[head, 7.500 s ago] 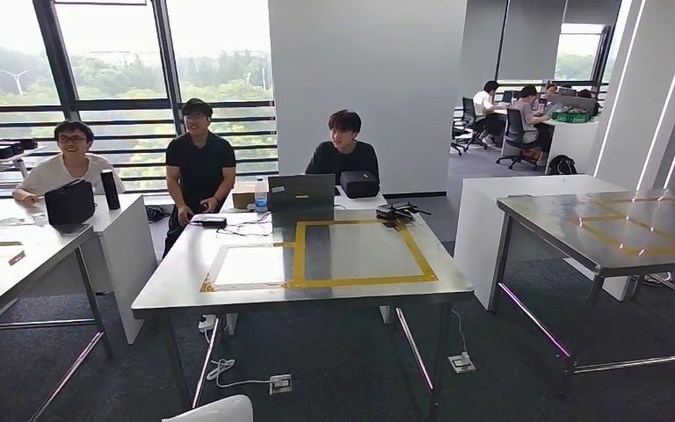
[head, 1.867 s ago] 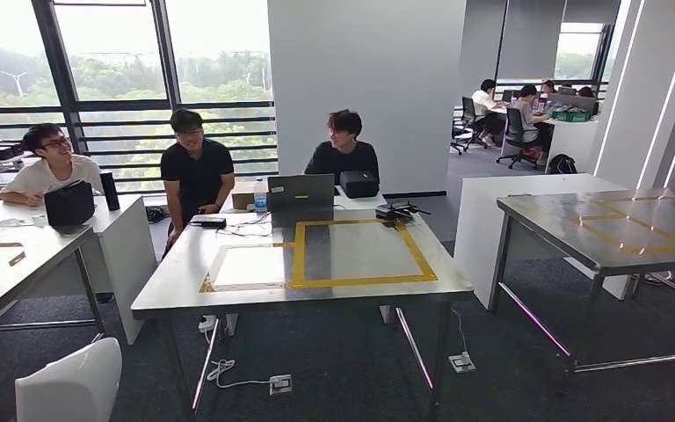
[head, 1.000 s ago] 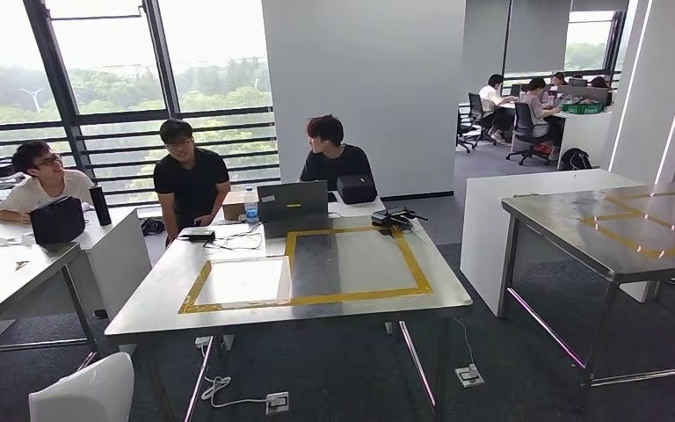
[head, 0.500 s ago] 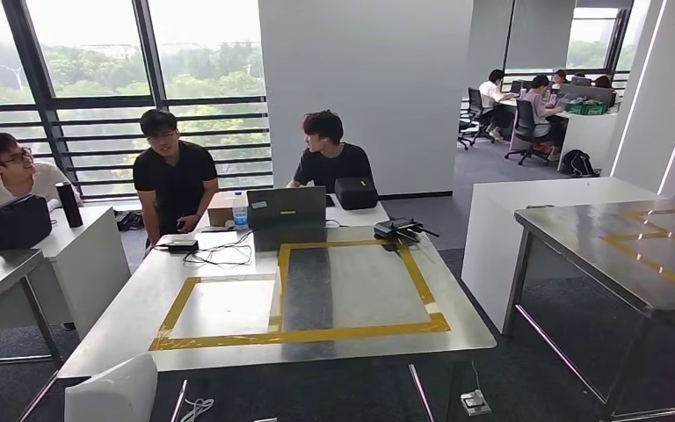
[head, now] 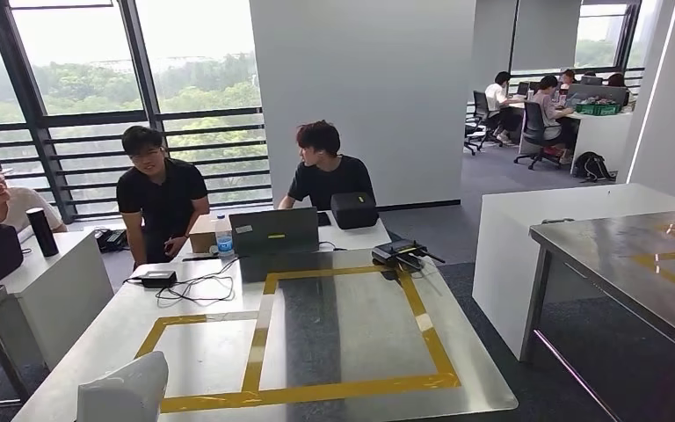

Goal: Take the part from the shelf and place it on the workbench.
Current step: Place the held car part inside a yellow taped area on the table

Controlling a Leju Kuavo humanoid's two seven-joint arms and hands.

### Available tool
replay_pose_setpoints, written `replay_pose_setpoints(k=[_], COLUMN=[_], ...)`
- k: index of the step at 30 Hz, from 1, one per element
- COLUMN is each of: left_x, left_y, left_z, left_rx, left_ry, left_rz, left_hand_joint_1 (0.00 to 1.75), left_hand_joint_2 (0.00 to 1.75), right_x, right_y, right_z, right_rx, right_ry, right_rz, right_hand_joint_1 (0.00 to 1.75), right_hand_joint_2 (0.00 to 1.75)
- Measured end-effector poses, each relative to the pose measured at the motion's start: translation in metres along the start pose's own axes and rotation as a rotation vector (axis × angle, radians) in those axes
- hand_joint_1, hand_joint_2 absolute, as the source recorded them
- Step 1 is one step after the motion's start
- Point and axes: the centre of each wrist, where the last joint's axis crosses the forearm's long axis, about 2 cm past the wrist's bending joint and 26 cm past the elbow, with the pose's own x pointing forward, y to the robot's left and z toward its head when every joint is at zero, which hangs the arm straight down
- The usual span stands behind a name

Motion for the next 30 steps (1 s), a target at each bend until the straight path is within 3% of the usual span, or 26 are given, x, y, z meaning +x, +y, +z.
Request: replay_pose_setpoints(k=[12, 30], left_x=[0.000, -0.001], left_y=[-0.003, -0.005], left_z=[0.000, 0.013], left_rx=[-0.031, -0.040], left_ry=[0.024, 0.092], left_rz=[-0.032, -0.074], left_hand_joint_1=[1.75, 1.75], left_hand_joint_2=[1.75, 1.75], right_x=[0.010, 0.004], right_y=[0.002, 0.000], right_z=[-0.001, -0.001], right_rx=[0.003, 0.013], right_ry=[-0.001, 0.008], right_rz=[0.015, 0.033], right_hand_joint_1=[0.00, 0.00], right_hand_joint_2=[0.00, 0.00])
